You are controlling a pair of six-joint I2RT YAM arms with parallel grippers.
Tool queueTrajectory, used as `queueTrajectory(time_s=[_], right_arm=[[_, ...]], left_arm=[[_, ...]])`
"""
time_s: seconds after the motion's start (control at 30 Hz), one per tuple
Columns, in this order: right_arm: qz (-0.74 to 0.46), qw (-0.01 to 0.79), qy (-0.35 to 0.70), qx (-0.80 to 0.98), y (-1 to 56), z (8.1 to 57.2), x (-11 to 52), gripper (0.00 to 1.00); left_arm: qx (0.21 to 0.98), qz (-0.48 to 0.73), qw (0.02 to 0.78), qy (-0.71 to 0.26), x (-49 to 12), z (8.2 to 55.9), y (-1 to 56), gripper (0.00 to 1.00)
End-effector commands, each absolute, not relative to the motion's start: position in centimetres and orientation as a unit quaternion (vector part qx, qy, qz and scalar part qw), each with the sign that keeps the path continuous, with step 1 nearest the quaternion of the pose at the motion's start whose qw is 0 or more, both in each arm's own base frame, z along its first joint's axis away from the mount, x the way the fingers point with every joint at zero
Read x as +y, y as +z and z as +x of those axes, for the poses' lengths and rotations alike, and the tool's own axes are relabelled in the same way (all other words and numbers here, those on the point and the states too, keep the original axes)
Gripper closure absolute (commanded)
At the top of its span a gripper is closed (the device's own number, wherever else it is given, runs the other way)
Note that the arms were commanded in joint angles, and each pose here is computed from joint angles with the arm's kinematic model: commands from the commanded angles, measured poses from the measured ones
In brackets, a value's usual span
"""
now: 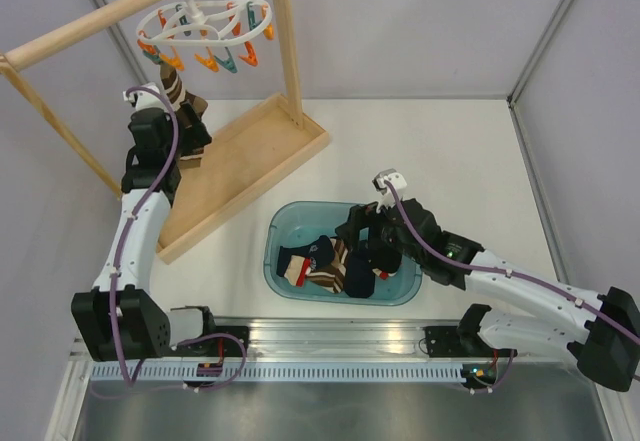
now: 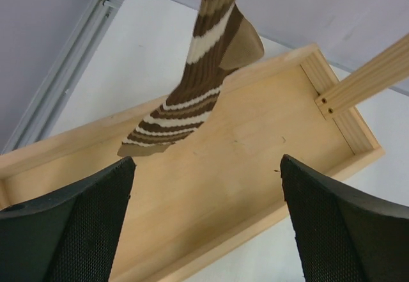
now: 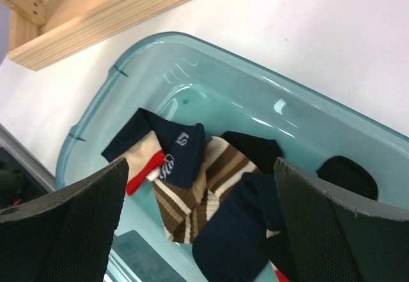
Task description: Remove the socks clipped to the hanger
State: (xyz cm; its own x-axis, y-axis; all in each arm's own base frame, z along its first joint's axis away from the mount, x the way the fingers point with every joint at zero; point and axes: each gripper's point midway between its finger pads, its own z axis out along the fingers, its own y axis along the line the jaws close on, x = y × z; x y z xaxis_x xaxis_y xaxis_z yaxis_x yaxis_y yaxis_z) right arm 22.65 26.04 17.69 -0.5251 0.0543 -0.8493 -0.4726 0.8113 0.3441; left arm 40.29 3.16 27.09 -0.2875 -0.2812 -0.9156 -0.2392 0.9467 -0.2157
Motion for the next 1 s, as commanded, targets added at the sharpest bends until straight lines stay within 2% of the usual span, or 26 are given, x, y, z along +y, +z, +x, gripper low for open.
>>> queueTrajectory(time_s=[0.0,0.1,0.13,0.2,0.37,0.53,0.57,0.6,0.63,0.97], right_arm=[[-0.139,0.494,0.343,0.787,20.9,22.9,28.6,0.02],[-0.140,0.495,0.353,0.782,21.0,22.8,28.8,0.02],[-0.142,0.495,0.357,0.779,21.1,22.7,28.9,0.02],[-0.143,0.498,0.359,0.776,21.4,22.6,28.9,0.02],[-0.142,0.509,0.362,0.768,22.2,22.5,28.5,0.02],[-0.140,0.512,0.361,0.767,22.3,22.4,28.3,0.02],[-0.141,0.512,0.361,0.767,22.3,22.4,28.3,0.02],[-0.140,0.511,0.359,0.769,22.1,22.5,28.2,0.02],[-0.141,0.510,0.357,0.769,21.9,22.5,28.3,0.02],[-0.155,0.524,0.361,0.756,22.5,24.0,30.2,0.02]], left_arm=[[0.761,-0.169,0.626,0.023,5.2,42.8,30.8,0.03],[0.759,-0.161,0.630,0.023,5.2,44.6,30.3,0.11],[0.759,-0.158,0.631,0.022,5.2,45.1,30.0,0.18],[0.759,-0.157,0.632,0.022,5.2,46.2,29.3,0.26],[0.756,-0.141,0.639,0.024,5.2,48.3,28.4,0.36],[0.747,-0.132,0.652,0.020,4.9,49.1,28.3,0.57],[0.747,-0.131,0.652,0.020,4.9,49.1,28.3,0.63],[0.747,-0.127,0.652,0.014,4.6,49.2,28.3,0.84],[0.748,-0.126,0.652,0.010,4.5,49.1,28.2,0.96],[0.730,-0.098,0.674,-0.050,1.2,46.9,30.9,0.98]])
